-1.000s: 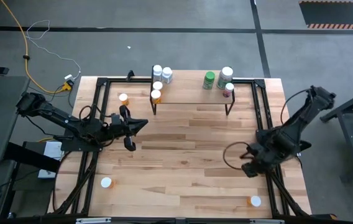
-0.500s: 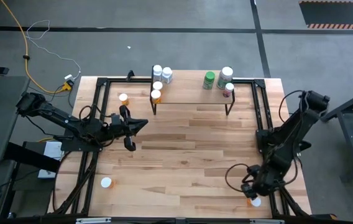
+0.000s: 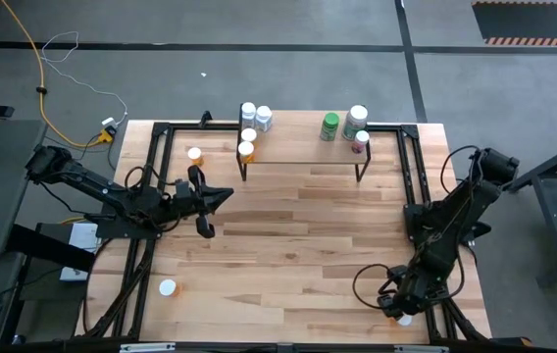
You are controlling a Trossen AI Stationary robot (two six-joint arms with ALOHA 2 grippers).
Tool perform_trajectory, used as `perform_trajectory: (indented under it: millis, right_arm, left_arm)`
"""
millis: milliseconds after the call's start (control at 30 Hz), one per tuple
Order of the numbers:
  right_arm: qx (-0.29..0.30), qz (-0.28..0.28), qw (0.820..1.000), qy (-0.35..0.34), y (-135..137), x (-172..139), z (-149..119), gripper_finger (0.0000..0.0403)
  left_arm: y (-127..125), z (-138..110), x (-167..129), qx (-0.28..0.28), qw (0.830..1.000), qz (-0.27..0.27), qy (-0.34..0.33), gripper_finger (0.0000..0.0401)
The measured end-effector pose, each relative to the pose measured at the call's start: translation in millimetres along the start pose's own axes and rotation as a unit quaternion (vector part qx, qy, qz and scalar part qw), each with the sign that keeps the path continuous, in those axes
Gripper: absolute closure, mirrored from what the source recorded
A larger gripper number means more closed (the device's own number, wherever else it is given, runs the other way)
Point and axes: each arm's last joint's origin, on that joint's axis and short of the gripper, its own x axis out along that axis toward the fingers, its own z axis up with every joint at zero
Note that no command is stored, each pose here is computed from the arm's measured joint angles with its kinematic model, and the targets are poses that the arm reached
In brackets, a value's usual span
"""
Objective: Pick and place medicine bottles onto shelf by color
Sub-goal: Put the orange pill bottle on the shelf
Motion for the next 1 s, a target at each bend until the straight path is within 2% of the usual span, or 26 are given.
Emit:
perform_trajectory:
  millis: [133, 400, 700, 1000]
  right_arm:
    - [0.000, 0.012, 1.000, -0.002, 3.8, 1.8, 1.1, 0.0066]
    - [0.005, -0.029, 0.999, 0.022, 7.9, 17.1, 4.3, 0.0066]
    - [-0.006, -0.032, 0.999, 0.020, 7.7, 17.8, 4.8, 0.0067]
    - [-0.001, -0.028, 1.000, 0.002, 7.1, 17.7, 6.8, 0.0113]
  left_arm:
    - [0.0, 0.0, 0.0, 0.000, 1.000, 0.000, 0.000, 0.0398]
    - [0.0, 0.0, 0.0, -0.001, 1.000, 0.000, 0.000, 0.0398]
    - [0.0, 0.0, 0.0, 0.000, 1.000, 0.000, 0.000, 0.0398]
    - [0.0, 0.1, 0.0, 0.000, 1.000, 0.000, 0.000, 0.0398]
